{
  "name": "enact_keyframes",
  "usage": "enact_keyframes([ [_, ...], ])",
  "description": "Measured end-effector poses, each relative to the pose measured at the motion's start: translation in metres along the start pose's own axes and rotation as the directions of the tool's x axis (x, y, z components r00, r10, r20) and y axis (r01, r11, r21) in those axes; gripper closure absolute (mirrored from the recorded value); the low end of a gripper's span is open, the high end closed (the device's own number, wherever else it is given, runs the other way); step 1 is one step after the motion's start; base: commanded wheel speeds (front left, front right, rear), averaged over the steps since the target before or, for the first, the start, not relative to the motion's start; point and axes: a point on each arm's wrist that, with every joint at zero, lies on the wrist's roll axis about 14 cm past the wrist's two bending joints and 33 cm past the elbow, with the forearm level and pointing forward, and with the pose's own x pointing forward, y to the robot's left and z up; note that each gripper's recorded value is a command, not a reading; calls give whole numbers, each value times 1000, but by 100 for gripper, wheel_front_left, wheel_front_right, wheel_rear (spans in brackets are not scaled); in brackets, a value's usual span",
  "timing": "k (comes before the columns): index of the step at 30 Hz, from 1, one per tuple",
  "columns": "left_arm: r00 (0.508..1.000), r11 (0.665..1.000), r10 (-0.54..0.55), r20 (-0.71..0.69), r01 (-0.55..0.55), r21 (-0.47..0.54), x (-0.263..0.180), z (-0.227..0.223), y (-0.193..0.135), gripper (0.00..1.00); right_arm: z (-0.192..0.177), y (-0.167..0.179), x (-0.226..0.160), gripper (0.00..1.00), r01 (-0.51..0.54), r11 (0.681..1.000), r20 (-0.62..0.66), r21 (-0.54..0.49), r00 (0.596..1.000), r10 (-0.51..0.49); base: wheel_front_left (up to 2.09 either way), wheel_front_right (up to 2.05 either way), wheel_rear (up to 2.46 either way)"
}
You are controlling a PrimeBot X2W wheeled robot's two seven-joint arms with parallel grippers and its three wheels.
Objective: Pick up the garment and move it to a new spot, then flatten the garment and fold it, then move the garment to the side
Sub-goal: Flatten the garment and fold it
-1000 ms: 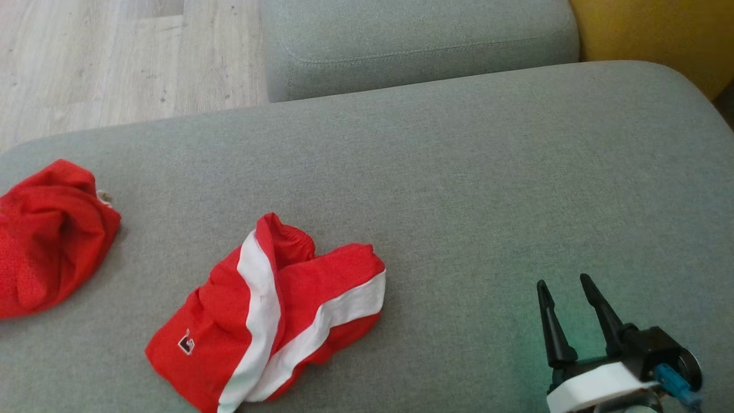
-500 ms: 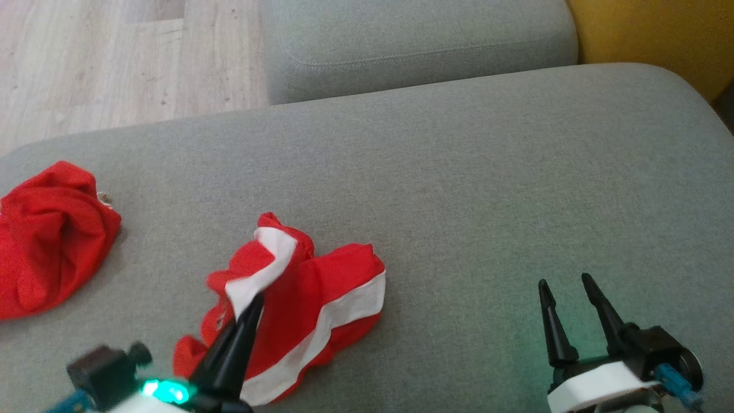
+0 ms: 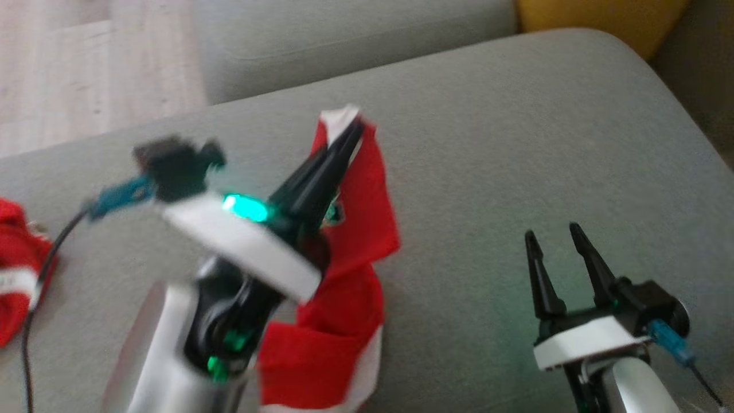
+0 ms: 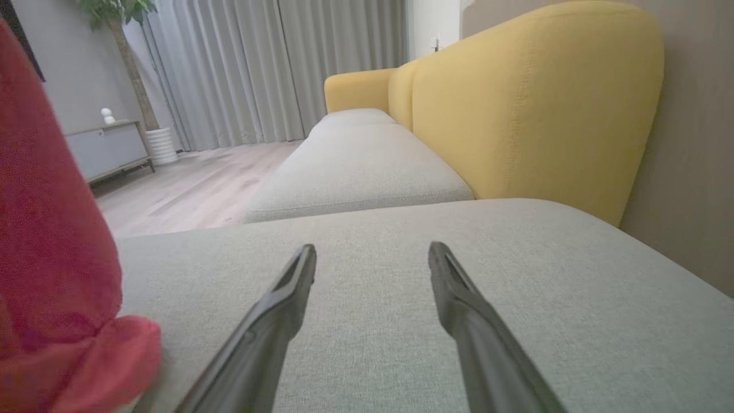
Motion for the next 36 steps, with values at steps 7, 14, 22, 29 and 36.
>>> enact_keyframes([
  [7, 996, 1000, -8, -85, 9, 10, 78, -17, 10, 100, 16, -21, -5, 0, 77, 997, 44, 16, 996, -77, 0, 0, 0],
  [14, 997, 1000, -7, -76, 6, -15, 126, -39, 21, 100, 11, -44, -21, 0, 163, 986, 23, 24, 986, -164, 0, 0, 0],
  [22, 998, 994, -21, -67, 14, -112, 155, -76, 31, 0, 3, -57, -22, 0, 212, 977, -14, 26, 977, -211, 0, 0, 0],
  [29, 999, 980, -25, 42, 33, -196, 152, -60, 28, 0, 2, -54, -14, 0, 197, 980, -15, 29, 980, -196, 0, 0, 0],
  [36, 998, 989, 48, 35, -43, -140, 100, -87, 36, 0, 3, -46, -7, 0, 165, 986, -6, 23, 986, -165, 0, 0, 0],
])
